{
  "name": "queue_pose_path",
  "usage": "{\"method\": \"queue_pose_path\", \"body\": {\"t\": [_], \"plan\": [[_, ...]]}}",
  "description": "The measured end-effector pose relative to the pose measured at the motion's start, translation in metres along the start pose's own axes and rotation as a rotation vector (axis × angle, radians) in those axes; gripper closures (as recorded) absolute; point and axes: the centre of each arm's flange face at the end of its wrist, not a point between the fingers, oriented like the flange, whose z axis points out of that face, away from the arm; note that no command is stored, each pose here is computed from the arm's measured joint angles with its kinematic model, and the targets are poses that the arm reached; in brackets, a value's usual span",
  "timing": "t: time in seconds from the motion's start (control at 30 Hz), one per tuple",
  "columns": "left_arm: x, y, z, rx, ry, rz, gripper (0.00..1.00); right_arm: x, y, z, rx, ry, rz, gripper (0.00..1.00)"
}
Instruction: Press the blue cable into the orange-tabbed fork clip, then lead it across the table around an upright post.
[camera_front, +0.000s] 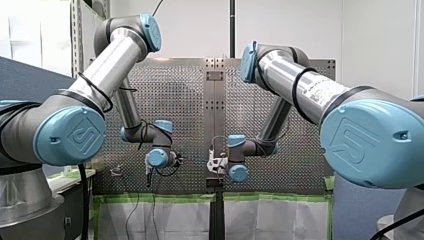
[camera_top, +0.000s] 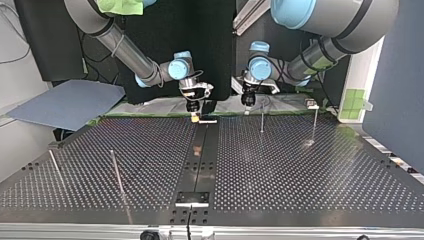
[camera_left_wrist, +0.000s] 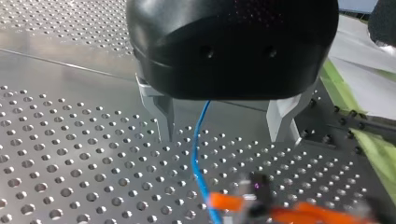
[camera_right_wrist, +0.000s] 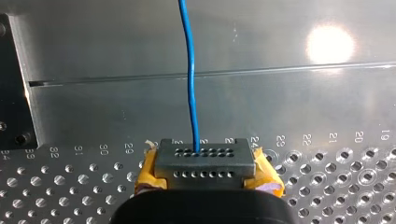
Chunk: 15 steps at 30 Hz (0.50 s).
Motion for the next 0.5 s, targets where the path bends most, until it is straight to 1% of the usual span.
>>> {"method": "queue_pose_path", "body": {"t": [0.13, 0.27, 0.5], "plan": [[-0.004, -0.002, 0.005, -0.005, -0.01, 0.017, 0.02, 0.0, 0.0, 0.0, 0.0, 0.0, -0.001, 1.0], [-0.009, -0.002, 0.01, -0.027, -0.019, 0.029, 0.02, -0.001, 0.0, 0.0, 0.0, -0.001, -0.001, 1.0], [-0.011, -0.002, 0.012, -0.032, -0.021, 0.033, 0.02, -0.001, -0.001, -0.001, 0.003, -0.002, -0.001, 1.0]]}}
